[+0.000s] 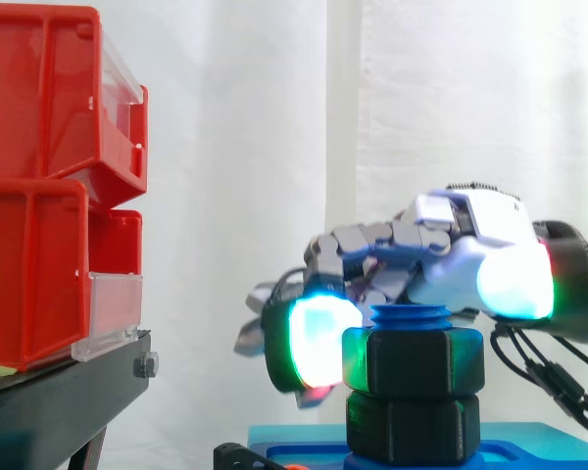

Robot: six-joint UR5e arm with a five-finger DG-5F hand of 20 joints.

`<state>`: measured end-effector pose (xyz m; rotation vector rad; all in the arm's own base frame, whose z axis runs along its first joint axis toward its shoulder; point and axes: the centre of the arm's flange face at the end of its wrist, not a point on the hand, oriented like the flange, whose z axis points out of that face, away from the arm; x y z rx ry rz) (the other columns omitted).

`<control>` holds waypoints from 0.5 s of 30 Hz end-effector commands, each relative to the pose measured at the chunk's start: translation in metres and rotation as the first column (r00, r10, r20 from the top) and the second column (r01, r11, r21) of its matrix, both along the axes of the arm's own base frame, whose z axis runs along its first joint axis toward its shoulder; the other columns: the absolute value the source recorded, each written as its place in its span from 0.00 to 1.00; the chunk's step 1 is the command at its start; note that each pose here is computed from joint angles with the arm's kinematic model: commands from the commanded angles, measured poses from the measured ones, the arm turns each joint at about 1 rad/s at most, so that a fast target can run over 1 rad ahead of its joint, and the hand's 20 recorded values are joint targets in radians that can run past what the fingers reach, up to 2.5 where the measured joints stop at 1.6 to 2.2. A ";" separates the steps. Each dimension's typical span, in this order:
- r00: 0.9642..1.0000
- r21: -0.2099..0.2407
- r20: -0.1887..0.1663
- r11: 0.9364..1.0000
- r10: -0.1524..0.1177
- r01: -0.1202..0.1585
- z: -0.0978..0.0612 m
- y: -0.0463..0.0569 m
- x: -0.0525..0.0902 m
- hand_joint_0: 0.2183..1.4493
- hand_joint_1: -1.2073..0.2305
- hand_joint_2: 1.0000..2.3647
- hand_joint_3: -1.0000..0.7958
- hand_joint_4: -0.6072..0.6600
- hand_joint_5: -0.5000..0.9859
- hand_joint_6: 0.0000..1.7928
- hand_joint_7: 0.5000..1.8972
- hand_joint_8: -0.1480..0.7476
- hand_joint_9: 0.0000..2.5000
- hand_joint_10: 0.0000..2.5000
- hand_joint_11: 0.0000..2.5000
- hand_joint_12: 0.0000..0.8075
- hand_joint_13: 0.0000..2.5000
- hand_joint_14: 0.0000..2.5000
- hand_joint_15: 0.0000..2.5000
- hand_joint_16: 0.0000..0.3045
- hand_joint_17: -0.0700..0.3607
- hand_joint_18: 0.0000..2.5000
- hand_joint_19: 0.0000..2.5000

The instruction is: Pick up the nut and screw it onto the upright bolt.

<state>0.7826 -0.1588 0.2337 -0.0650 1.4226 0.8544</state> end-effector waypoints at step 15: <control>0.996 -0.145 -0.033 0.987 -0.080 0.075 0.129 -0.025 -0.046 0.13 0.57 0.00 0.28 0.61 0.20 0.28 0.11 0.44 0.17 0.00 0.00 0.46 0.05 0.00 0.00 0.16 0.42 0.00 0.00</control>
